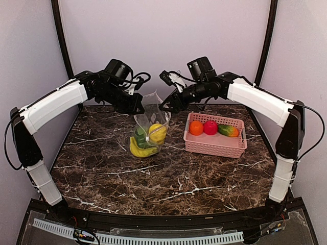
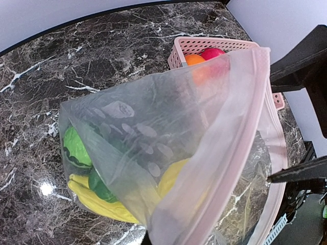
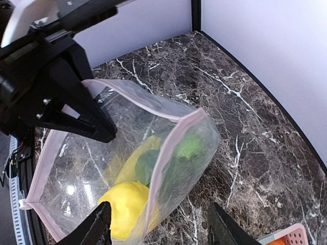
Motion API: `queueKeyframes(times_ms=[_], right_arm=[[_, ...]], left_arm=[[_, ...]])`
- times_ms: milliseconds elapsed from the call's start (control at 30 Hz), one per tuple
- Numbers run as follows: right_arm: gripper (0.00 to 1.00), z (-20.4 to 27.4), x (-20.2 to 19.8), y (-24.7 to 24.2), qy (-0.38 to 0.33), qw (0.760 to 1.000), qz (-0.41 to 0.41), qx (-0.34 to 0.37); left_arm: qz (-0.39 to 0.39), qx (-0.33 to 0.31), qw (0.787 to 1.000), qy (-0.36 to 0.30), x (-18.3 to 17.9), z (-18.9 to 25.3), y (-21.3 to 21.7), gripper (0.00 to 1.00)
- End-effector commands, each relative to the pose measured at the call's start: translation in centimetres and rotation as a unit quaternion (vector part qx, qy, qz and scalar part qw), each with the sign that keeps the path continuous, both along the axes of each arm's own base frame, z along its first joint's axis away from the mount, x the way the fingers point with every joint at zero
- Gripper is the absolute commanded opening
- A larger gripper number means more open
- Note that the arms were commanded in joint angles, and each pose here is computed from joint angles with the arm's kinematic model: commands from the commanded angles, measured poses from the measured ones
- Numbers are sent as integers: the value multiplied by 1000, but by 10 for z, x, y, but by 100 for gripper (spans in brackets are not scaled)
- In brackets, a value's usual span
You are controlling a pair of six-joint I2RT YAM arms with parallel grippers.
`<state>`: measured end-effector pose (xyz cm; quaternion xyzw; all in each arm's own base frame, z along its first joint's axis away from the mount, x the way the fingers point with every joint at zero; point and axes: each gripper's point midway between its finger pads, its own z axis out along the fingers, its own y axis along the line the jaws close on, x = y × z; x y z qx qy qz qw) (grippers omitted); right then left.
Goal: Place the food in the zip-top bag and seal the zipper
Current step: Adjust the zipper food storage bag at the center of the board.
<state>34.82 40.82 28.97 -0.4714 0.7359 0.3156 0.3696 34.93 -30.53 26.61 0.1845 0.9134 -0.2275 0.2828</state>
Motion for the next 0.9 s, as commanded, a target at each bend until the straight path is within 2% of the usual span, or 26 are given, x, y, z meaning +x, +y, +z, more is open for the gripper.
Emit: queueKeyframes(times_ms=[0, 67, 200, 233, 433, 500, 600, 700, 867], right_arm=[[58, -9, 10, 2, 2, 1000, -29, -12], [48, -9, 7, 4, 9, 1000, -22, -12], [3, 10, 0, 7, 18, 1000, -5, 0], [0, 17, 0, 6, 16, 1000, -7, 5], [0, 82, -5, 8, -13, 998, -2, 60], [0, 83, 1, 8, -22, 998, -10, 57], [0, 78, 4, 9, -20, 998, -14, 51], [0, 75, 1, 11, -13, 999, -5, 51], [0, 76, -2, 12, -12, 998, 6, 53]], left_arm=[[-4, -14, 1000, -9, -8, 13, 2, 1], [-3, -12, 1000, -10, -8, 13, 2, 1], [-3, -18, 1000, -14, -8, 19, 1, 1], [-5, -21, 1000, -19, -7, 24, 0, 1], [3, -39, 998, -48, -1, 60, 0, 1], [17, -17, 998, -51, 5, 51, 6, 1], [19, 19, 1000, -10, 6, 30, 10, 1], [-5, -2, 1000, 17, -1, 23, -3, 1], [13, -4, 1000, -15, 1, 38, 7, 1]])
